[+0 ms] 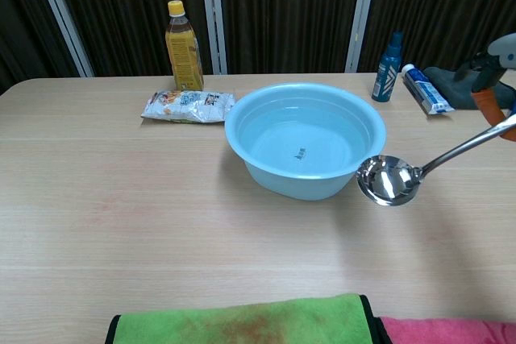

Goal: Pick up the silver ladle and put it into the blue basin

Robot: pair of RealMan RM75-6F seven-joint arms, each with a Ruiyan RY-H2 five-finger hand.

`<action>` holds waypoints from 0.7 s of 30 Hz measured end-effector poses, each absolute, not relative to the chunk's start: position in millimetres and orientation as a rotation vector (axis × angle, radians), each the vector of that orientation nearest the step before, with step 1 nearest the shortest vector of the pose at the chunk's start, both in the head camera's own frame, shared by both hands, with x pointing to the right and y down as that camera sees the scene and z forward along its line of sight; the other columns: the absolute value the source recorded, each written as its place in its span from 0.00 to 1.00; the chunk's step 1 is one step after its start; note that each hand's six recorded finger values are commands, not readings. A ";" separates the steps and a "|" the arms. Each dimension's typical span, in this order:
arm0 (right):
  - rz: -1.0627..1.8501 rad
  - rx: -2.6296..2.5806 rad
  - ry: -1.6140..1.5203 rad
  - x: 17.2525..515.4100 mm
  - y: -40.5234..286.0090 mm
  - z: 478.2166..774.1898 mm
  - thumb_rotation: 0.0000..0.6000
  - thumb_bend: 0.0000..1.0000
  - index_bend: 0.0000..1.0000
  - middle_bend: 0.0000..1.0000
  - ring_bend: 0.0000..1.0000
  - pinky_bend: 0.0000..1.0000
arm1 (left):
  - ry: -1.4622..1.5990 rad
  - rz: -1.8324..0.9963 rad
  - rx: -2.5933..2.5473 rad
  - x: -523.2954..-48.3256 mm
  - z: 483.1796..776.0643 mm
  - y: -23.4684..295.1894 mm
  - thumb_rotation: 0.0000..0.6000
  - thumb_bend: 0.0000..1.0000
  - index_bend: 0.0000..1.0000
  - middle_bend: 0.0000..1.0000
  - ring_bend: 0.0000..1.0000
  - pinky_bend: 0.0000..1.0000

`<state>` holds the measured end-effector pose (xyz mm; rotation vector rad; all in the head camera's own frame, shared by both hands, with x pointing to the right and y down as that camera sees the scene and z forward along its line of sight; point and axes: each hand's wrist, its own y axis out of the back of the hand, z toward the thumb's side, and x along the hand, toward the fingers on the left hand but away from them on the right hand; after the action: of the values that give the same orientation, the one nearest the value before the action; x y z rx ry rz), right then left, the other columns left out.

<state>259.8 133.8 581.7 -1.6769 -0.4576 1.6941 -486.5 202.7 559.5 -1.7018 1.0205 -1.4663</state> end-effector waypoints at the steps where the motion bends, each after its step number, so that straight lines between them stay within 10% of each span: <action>1: 1.694 -1.675 -0.456 256.9 130.4 580.1 1.00 0.70 0.68 0.08 0.00 0.00 | 1.023 -1.469 -1.699 -487.0 559.8 202.4 1.00 0.49 0.07 0.00 0.00 0.00; 21: 1.708 -1.735 -0.378 178.3 67.9 587.9 1.00 0.70 0.69 0.09 0.00 0.00 | 1.068 -1.512 -1.663 -497.1 561.0 197.3 1.00 0.49 0.07 0.00 0.00 0.00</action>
<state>178.3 67.9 587.9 -1.7354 -0.3782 1.7085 -497.1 197.3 561.0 -1.6632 1.0681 -1.5118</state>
